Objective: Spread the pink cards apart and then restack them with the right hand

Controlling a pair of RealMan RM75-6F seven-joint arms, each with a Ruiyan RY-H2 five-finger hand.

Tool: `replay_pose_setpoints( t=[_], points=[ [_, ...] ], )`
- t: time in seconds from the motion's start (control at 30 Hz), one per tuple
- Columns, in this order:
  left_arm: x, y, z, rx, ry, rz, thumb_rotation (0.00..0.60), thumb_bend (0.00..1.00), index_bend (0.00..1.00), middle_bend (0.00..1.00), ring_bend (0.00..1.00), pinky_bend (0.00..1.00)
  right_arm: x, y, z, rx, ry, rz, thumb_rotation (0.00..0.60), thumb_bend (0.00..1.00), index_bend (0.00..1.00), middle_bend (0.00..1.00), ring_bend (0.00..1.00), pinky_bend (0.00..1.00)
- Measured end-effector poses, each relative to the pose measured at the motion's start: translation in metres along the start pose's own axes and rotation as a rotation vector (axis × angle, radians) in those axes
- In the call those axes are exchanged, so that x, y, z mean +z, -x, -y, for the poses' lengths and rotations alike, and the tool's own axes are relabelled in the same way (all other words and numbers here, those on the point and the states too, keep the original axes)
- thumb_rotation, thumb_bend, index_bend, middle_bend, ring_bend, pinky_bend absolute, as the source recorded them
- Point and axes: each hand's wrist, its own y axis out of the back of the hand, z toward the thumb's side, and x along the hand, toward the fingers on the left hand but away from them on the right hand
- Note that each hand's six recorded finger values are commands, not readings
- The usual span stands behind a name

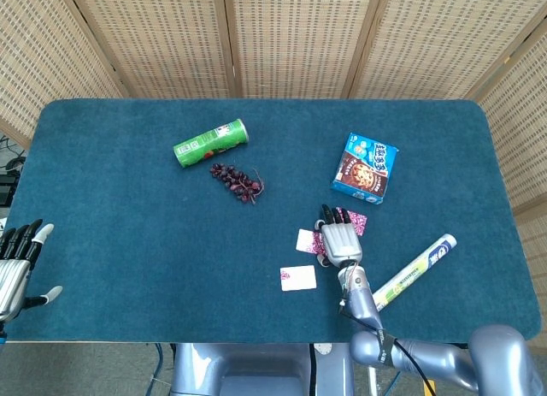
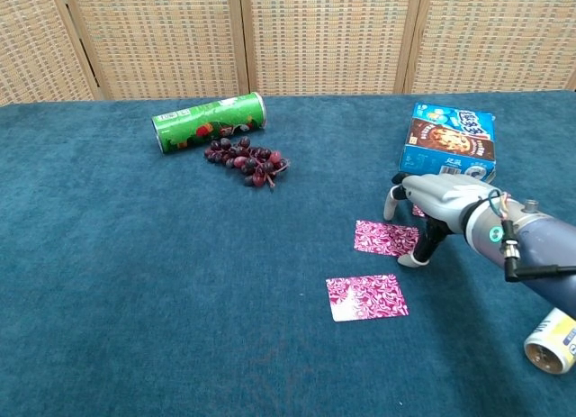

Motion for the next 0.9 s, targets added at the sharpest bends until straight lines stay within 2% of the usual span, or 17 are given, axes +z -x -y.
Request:
replay_pose_setpoints(
  t=[0.2,0.37,0.67,0.9],
  points=[
    [0.0,0.0,0.0,0.0,0.001,0.001,0.6,0.05,0.0,0.0,0.0,0.0,-0.0014,0.001,0.0008,0.018,0.012,0.008,0.6,0.36,0.37,0.0,0.0,0.0],
    [0.0,0.0,-0.0001,0.0,0.001,0.001,0.6,0.05,0.0,0.0,0.0,0.0,-0.0006,0.001,0.0022,0.032,0.022,0.009,0.6,0.36,0.45,0.0,0.0,0.0],
    [-0.0001,0.0001,0.0,0.0,0.001,0.001,0.6,0.05,0.0,0.0,0.0,0.0,0.0045,0.0003,0.0018,0.008,0.031,-0.014,0.6,0.37,0.52,0.0,0.0,0.0],
    [0.0,0.0001,0.0001,0.0,0.001,0.001,0.6,0.05,0.0,0.0,0.0,0.0,0.0067,-0.0013,0.0017,-0.011,0.037,-0.03,0.6,0.37,0.53,0.0,0.0,0.0]
  ],
)
